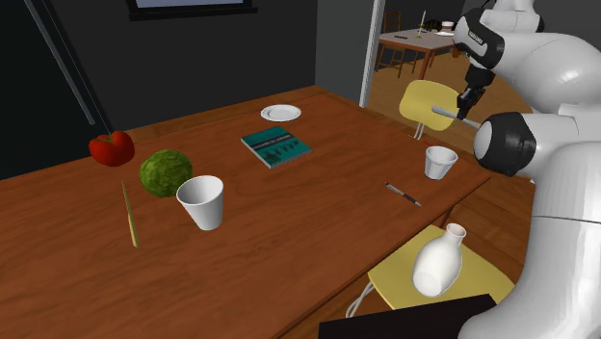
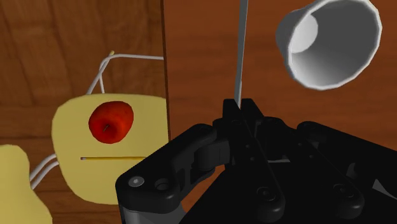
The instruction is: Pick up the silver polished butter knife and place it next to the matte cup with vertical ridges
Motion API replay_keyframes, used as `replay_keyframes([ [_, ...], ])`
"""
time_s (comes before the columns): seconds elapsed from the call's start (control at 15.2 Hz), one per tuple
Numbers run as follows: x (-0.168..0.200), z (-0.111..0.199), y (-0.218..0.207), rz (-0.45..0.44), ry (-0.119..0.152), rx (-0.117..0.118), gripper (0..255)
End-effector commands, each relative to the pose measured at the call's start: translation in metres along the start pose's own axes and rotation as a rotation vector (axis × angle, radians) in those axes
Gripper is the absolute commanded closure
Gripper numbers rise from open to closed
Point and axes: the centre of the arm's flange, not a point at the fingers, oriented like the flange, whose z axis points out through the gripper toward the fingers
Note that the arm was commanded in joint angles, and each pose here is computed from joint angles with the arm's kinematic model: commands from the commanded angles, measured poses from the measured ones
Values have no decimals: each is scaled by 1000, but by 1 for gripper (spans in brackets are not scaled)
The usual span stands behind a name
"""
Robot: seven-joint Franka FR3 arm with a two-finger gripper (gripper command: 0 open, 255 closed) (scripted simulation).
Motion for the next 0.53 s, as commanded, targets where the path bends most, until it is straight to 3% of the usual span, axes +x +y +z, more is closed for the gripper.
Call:
replay_keyframes([
  [0.0,-2,11,3,-1,1,0,255],
  [0.46,-4,48,2,-1,1,0,255],
])
